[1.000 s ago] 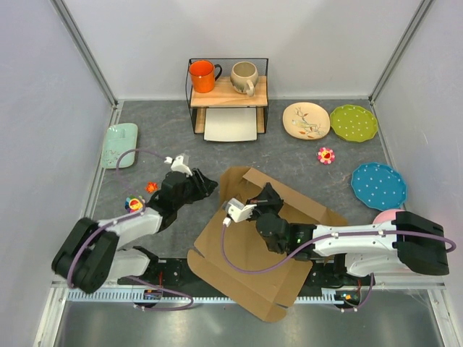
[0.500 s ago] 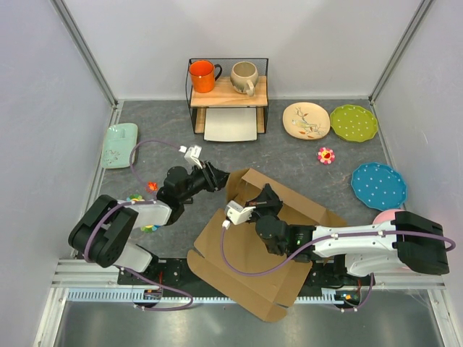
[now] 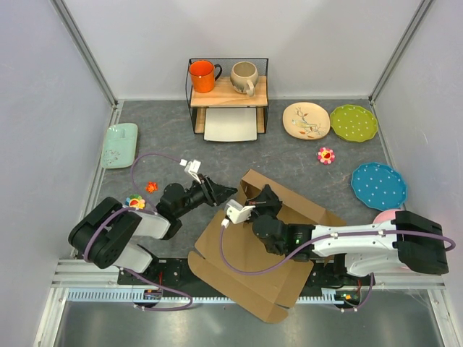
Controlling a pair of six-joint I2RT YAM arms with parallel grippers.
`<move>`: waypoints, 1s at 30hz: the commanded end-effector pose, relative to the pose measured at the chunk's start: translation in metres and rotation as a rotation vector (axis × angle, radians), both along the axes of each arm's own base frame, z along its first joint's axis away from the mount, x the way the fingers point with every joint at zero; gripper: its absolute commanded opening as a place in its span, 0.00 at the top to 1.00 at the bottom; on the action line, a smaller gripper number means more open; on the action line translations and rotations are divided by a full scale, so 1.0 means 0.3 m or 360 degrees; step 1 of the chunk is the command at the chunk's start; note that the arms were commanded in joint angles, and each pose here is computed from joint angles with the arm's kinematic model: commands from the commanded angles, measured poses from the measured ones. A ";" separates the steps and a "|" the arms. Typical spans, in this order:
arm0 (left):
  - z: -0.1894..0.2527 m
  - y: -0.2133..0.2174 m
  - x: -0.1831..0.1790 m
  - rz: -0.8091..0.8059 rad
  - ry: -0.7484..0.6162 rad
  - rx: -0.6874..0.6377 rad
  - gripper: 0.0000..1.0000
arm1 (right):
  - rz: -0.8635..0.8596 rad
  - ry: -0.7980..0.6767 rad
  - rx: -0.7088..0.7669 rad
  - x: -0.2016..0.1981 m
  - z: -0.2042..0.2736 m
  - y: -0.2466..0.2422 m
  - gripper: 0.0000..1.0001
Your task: Fold the paper box
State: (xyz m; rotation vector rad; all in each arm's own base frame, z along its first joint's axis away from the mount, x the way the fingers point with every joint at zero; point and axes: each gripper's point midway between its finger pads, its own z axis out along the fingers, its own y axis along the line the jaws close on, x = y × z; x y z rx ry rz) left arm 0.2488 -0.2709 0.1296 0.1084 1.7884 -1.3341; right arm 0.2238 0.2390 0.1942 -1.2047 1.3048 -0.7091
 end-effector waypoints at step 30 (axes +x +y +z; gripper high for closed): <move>0.195 -0.066 -0.106 -0.0212 -0.0498 -0.0136 0.25 | 0.0045 0.0152 0.0214 -0.023 -0.001 0.041 1.00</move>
